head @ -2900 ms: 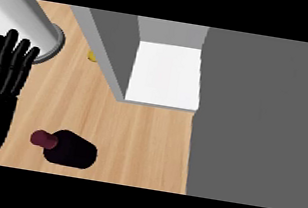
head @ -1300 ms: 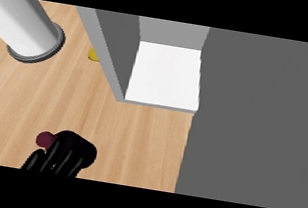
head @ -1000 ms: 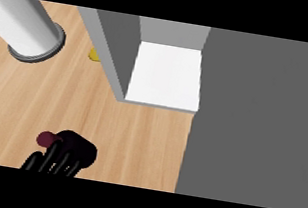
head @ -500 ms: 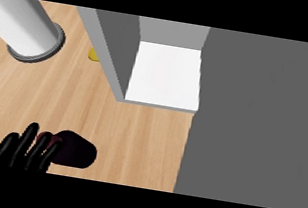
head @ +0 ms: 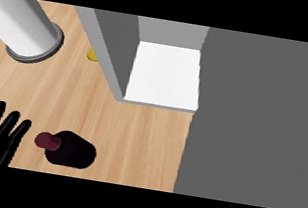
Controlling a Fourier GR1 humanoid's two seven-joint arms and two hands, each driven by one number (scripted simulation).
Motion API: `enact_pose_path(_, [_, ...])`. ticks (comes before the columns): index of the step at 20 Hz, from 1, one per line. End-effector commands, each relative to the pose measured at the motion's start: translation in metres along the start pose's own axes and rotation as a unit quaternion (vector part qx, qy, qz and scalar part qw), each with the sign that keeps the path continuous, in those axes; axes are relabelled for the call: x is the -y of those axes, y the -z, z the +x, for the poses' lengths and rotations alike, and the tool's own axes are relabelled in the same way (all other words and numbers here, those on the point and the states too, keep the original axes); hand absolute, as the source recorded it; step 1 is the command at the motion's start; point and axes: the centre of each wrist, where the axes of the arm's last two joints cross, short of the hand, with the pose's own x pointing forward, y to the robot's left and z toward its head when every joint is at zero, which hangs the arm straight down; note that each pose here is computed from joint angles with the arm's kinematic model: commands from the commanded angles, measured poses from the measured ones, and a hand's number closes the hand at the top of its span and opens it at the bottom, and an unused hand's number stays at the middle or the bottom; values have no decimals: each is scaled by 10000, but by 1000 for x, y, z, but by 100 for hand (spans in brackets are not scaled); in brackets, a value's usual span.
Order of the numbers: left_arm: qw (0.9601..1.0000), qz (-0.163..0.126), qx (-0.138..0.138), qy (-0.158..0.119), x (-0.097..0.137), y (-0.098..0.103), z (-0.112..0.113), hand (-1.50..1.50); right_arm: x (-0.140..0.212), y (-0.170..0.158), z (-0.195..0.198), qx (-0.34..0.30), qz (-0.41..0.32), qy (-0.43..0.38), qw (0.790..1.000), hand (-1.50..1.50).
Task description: Pick up the wine, place it into the cabinet and close the cabinet
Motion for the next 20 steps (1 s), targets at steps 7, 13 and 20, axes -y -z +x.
enact_pose_path(7, [9978,29,-180,-640,-37,-1,-9,-150,-4,-26,30,242,150,194,9994,-150])
enact_pose_path(13, [9966,-269,-433,-650,-52,6,-28,-150,-6,-13,28,251,103,258,9993,-150])
enact_pose_path(20, [9956,-71,-535,-767,-76,5,-76,-150,-3,-26,35,220,154,169,9995,-150])
